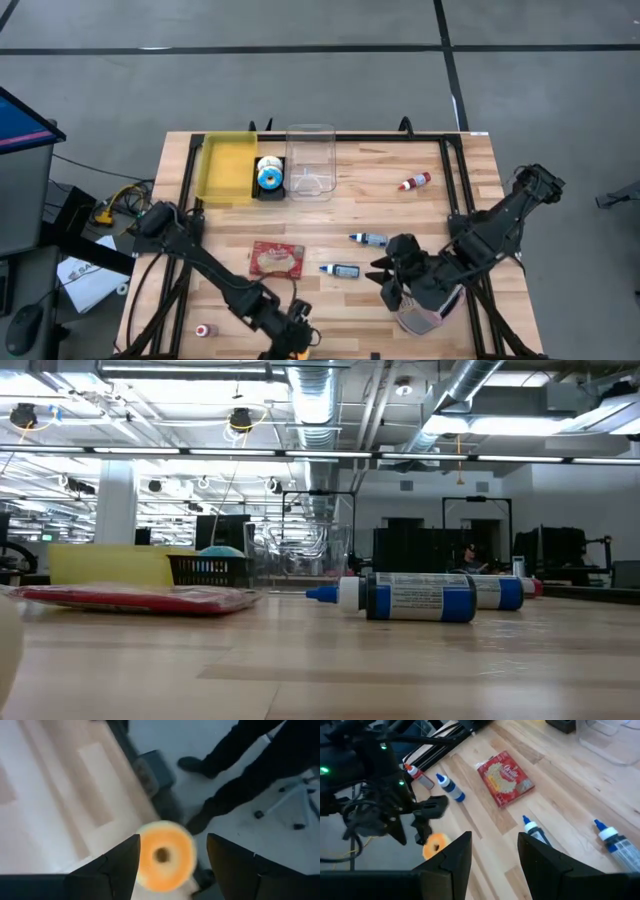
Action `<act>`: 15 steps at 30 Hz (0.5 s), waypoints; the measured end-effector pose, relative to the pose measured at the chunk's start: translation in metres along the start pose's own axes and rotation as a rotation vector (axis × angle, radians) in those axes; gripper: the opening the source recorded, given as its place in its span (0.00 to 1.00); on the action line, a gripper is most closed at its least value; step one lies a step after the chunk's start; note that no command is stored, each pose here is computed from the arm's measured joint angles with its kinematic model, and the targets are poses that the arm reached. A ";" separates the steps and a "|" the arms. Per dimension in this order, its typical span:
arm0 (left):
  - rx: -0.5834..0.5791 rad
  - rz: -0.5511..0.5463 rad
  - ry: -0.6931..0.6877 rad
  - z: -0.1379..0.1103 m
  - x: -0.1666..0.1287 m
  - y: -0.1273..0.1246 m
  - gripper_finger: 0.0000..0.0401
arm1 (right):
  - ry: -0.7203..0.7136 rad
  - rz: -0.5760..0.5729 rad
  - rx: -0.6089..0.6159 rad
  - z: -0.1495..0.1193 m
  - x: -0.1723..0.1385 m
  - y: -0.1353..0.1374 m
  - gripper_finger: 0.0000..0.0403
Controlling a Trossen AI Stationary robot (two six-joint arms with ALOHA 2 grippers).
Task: Pick & Place Food Item
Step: Put the green doughnut into the black bin
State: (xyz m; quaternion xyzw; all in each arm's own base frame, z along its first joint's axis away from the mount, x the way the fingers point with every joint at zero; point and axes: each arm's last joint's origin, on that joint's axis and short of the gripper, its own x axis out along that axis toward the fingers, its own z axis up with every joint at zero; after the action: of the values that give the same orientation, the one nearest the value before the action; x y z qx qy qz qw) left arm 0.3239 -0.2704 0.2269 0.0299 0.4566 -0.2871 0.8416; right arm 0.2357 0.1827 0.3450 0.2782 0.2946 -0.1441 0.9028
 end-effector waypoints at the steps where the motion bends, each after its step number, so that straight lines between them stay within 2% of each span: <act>1: 0.008 -0.016 -0.012 0.000 0.001 -0.007 0.55 | 0.006 0.000 -0.006 -0.002 -0.001 0.000 0.38; 4: 0.030 -0.063 -0.028 -0.004 0.003 -0.030 0.54 | 0.019 -0.009 -0.010 -0.006 -0.004 0.000 0.38; 7: 0.001 -0.046 -0.019 -0.010 0.008 -0.044 0.54 | 0.016 -0.006 -0.018 -0.009 -0.006 0.001 0.38; 15: -0.073 0.088 -0.013 -0.018 0.033 -0.036 0.58 | 0.002 -0.013 -0.032 -0.011 -0.008 0.001 0.38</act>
State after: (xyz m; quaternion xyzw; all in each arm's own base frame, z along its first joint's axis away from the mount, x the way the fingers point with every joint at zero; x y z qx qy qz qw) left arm 0.3057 -0.3102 0.1983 0.0173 0.4596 -0.2329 0.8569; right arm 0.2244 0.1912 0.3429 0.2621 0.2995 -0.1449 0.9059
